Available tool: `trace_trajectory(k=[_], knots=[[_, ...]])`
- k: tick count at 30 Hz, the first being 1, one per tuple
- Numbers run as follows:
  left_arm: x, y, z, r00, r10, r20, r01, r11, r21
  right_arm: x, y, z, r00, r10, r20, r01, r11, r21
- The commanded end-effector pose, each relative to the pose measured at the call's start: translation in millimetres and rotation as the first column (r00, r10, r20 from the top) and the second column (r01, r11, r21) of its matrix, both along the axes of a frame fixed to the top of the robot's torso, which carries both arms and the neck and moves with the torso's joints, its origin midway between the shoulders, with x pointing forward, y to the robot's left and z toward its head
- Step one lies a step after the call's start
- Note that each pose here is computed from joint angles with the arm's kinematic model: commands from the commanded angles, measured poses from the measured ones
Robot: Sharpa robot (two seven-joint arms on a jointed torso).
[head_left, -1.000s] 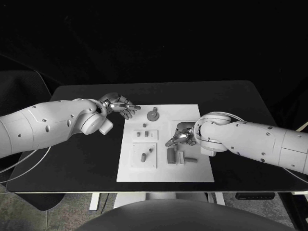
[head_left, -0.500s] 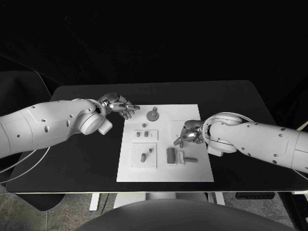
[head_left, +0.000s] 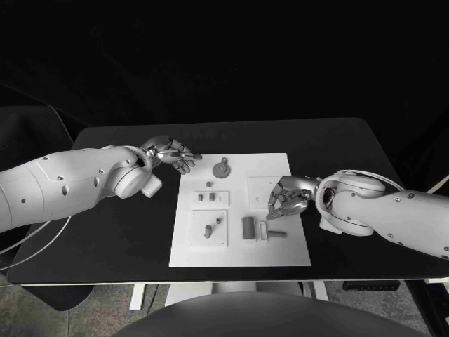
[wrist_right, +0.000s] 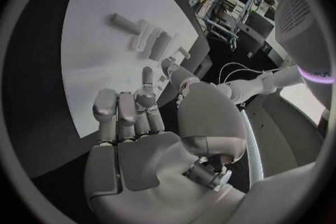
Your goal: Assemble the parts on the task board
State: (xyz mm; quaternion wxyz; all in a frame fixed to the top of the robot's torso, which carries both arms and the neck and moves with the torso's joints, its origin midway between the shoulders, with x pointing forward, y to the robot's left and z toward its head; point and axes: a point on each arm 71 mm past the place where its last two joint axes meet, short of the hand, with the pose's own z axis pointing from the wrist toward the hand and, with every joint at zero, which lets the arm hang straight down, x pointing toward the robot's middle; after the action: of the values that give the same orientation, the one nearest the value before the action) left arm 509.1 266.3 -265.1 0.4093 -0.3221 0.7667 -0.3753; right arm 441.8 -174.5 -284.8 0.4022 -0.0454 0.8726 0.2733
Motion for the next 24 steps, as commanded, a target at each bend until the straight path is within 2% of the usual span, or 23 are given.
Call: trace_trajectory(k=[1, 4, 8, 16, 24], knots=[[0.1, -1.1, 2.3, 1.0, -0.013, 0.019, 0.014, 1.0, -0.02, -6.4, 3.8, 5.3, 0.972, 0.178, 0.156, -0.166, 0.982, -0.085], [0.3, -1.3, 2.3, 1.0, -0.014, 0.019, 0.014, 1.0, -0.021, -10.8, 0.9, 4.5, 0.956, 0.214, 0.199, -0.191, 0.973, -0.131], [0.4, -1.5, 2.2, 1.0, -0.014, 0.019, 0.015, 1.0, -0.021, -14.8, -1.5, 2.1, 0.946, 0.241, 0.218, -0.208, 0.964, -0.168], [0.4, -1.5, 1.9, 1.0, -0.016, 0.016, 0.016, 1.0, -0.021, -25.5, 4.6, -8.5, 0.93, 0.294, 0.219, -0.247, 0.944, -0.221], [0.4, -1.4, 1.7, 1.0, -0.016, 0.013, 0.016, 1.0, -0.02, -32.0, 4.9, -25.0, 0.927, 0.32, 0.197, -0.262, 0.926, -0.273]])
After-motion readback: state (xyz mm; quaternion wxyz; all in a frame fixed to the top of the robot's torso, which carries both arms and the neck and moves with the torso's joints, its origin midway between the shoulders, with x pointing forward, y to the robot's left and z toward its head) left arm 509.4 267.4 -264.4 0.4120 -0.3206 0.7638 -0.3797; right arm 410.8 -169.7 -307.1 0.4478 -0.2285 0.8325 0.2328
